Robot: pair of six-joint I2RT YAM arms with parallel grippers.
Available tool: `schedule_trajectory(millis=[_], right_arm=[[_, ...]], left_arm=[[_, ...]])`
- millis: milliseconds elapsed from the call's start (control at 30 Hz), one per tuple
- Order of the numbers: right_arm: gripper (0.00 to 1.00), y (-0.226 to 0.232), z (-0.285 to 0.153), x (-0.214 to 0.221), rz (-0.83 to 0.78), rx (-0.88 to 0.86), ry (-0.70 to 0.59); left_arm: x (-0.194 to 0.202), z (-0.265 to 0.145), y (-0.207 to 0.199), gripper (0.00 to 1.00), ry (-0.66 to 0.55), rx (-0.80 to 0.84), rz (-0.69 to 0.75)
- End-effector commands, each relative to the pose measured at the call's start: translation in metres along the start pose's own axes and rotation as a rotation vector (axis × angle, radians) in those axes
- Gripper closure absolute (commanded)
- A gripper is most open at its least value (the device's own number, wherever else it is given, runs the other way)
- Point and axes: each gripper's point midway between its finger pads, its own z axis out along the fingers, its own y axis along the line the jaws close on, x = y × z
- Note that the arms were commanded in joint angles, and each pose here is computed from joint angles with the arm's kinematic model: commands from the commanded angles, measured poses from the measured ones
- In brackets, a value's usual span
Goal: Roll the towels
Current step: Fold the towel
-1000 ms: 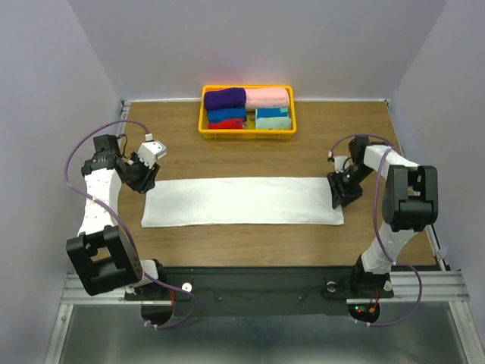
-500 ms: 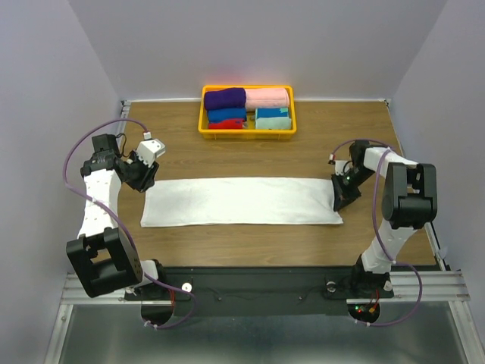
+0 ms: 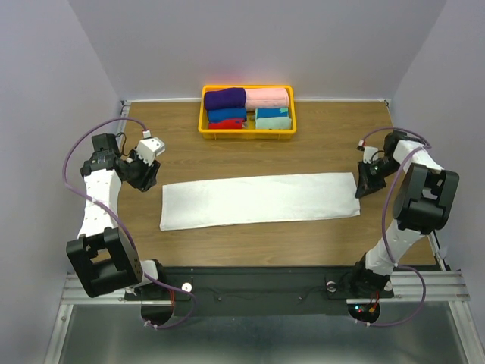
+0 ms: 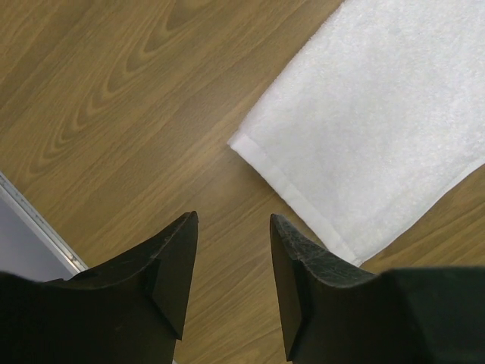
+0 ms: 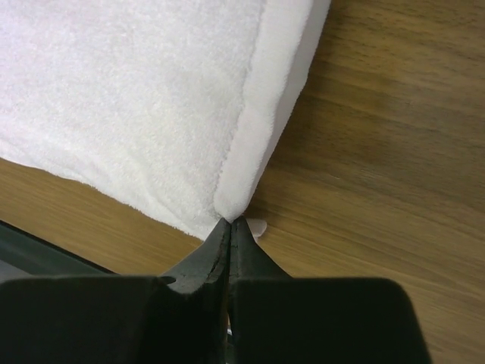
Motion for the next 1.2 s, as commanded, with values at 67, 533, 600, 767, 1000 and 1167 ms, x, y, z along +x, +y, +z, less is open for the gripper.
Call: schedule_trajectory(millis=[67, 533, 600, 767, 1000, 1167], right_arm=[[0.99, 0.008, 0.001, 0.004, -0.015, -0.040, 0.047], [0.44, -0.025, 0.024, 0.006, 0.100, 0.111, 0.063], [0.47, -0.024, 0.030, 0.008, 0.108, 0.094, 0.070], [0.55, -0.004, 0.039, 0.013, 0.123, -0.017, 0.077], [0.96, 0.010, 0.039, 0.017, 0.142, -0.094, 0.093], [0.99, 0.012, 0.009, -0.011, 0.092, -0.070, 0.007]], left_arm=[[-0.013, -0.003, -0.003, 0.45, -0.047, 0.008, 0.014], [-0.010, -0.005, -0.008, 0.45, -0.049, 0.009, 0.042], [-0.010, -0.004, -0.008, 0.45, -0.048, 0.010, 0.041], [-0.009, -0.004, -0.007, 0.45, -0.047, 0.005, 0.046], [-0.009, 0.000, -0.007, 0.45, -0.056, 0.009, 0.035], [-0.008, 0.001, -0.006, 0.45, -0.056, 0.007, 0.035]])
